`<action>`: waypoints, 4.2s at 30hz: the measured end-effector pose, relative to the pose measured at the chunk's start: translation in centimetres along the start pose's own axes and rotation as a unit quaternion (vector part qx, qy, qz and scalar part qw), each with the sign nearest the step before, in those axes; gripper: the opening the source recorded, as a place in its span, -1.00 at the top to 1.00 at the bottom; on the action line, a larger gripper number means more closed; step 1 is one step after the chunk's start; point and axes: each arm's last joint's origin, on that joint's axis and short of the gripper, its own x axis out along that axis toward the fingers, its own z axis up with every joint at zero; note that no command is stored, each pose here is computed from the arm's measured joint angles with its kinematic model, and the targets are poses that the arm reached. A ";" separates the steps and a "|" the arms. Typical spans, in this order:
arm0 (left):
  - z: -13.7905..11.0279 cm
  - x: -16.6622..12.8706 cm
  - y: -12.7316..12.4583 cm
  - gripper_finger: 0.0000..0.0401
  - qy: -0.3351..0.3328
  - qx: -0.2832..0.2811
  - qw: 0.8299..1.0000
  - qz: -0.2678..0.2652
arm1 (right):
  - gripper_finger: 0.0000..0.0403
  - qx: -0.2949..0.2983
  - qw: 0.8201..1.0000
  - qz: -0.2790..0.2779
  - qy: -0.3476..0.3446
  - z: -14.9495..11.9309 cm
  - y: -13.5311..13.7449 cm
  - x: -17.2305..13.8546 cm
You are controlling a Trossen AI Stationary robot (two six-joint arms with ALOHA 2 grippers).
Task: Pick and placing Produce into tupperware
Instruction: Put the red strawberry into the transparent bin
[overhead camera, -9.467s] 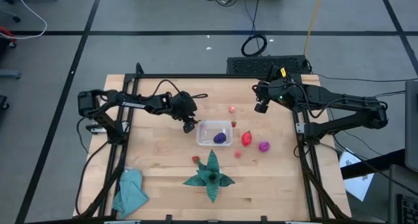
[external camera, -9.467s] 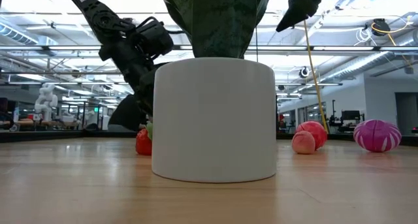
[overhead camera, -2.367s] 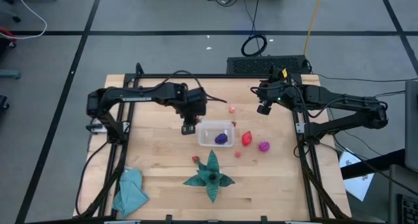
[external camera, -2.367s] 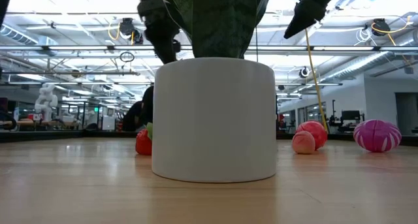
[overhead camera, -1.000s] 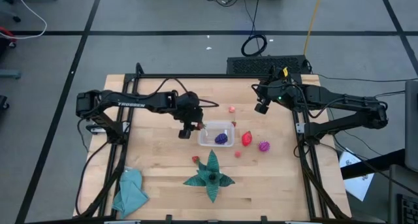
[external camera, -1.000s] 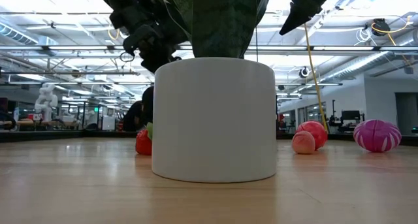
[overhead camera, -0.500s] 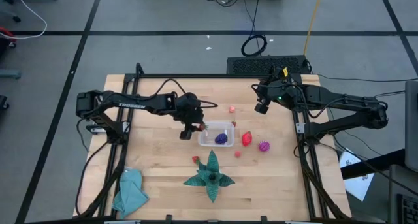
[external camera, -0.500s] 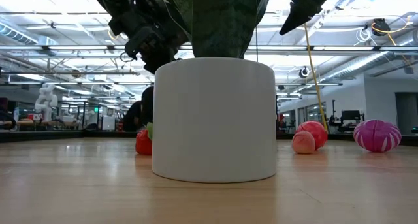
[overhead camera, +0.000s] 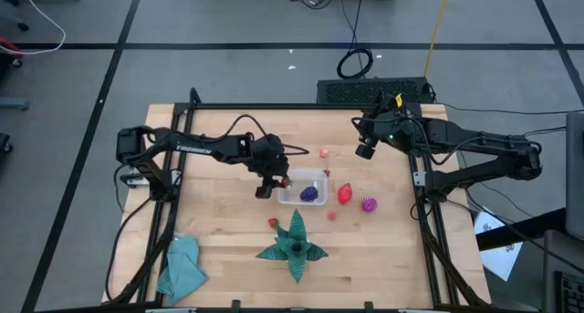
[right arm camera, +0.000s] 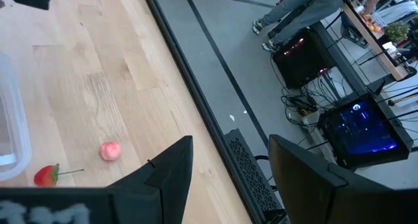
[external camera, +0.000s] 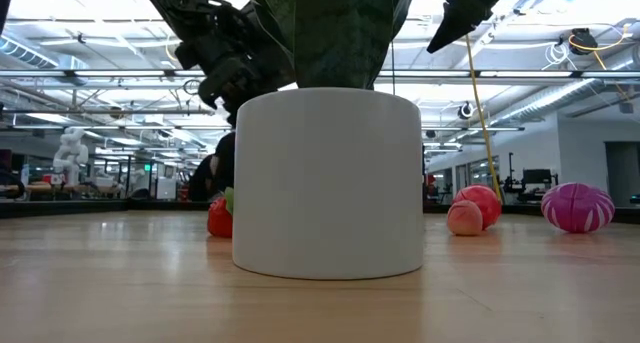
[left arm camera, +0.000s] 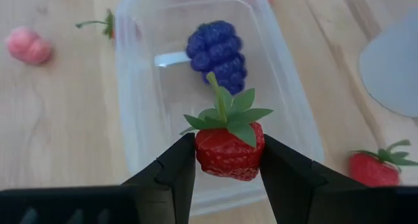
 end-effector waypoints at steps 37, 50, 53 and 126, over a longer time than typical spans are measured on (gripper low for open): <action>0.0 2.1 -0.4 0.22 -0.010 0.017 1.000 -0.015 | 0.05 0.002 1.000 -0.001 -0.003 0.1 0.0 0.0; 0.0 2.1 -0.4 -0.04 -0.009 0.013 1.000 -0.015 | 0.05 0.002 1.000 0.000 -0.003 0.1 0.0 0.0; -0.2 2.0 -0.2 -0.04 0.008 0.013 1.000 0.017 | 0.05 0.002 1.000 0.000 -0.003 0.1 0.0 0.0; -8.3 0.4 -9.8 -0.04 -0.052 0.000 0.998 -0.036 | 0.05 0.034 0.999 -0.004 -0.032 0.7 -0.1 -0.1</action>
